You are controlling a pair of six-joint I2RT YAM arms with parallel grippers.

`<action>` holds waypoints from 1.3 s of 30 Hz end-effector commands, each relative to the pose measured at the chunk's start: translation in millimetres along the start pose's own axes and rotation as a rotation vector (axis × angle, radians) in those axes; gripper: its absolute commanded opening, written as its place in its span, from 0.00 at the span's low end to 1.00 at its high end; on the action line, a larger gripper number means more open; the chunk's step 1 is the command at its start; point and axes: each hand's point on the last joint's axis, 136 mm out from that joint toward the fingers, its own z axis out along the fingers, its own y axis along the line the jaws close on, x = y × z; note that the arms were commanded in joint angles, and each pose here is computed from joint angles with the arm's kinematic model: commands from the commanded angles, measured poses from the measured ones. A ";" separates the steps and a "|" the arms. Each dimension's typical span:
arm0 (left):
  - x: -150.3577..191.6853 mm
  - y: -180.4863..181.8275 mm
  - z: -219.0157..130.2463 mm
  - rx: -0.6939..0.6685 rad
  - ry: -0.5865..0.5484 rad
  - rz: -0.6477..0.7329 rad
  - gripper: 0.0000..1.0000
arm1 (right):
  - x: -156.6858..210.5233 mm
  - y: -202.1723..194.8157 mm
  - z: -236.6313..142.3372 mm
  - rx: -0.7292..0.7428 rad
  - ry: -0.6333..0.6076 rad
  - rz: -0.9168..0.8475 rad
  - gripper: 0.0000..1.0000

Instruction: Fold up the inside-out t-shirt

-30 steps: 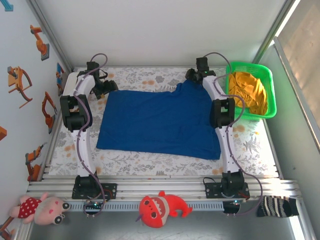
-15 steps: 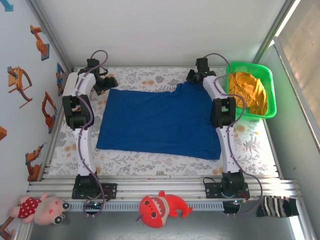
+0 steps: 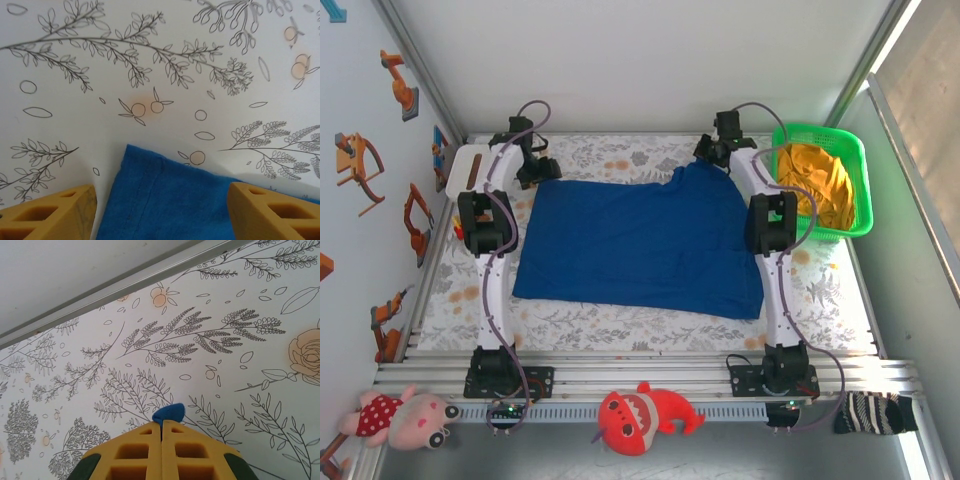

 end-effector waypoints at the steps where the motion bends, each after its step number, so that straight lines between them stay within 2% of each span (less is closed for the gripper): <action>1: 22.0 14.0 11.9 -0.064 0.100 -0.014 0.68 | -34.5 26.2 -39.7 -0.055 -0.079 0.004 0.00; 4: 23.8 13.4 14.5 -0.066 0.109 -0.021 0.60 | -37.2 30.4 -47.1 -0.068 -0.083 0.008 0.00; 8: 24.2 6.2 17.1 -0.027 0.117 -0.035 0.33 | -41.8 35.1 -58.8 -0.084 -0.088 0.009 0.00; 10: 21.5 2.5 15.4 -0.011 0.110 -0.035 0.14 | -43.2 36.7 -65.1 -0.090 -0.088 0.010 0.00; 12: 16.7 -0.6 10.2 -0.002 0.094 -0.032 0.00 | -46.2 36.6 -71.3 -0.098 -0.090 0.016 0.00; 17: -4.4 -8.3 -23.6 0.027 0.011 -0.034 0.00 | -53.7 38.7 -92.0 -0.122 -0.098 0.039 0.00; 24: -23.9 -14.3 -75.4 0.129 -0.085 -0.092 0.00 | -61.5 50.3 -139.4 -0.160 -0.146 0.055 0.00; 31: -19.2 0.9 -94.8 0.199 -0.112 -0.172 0.00 | -53.2 52.9 -188.6 -0.174 -0.209 0.086 0.00; 39: -5.5 15.2 -114.2 0.283 -0.130 -0.265 0.00 | -23.9 46.5 -240.6 -0.160 -0.253 0.121 0.00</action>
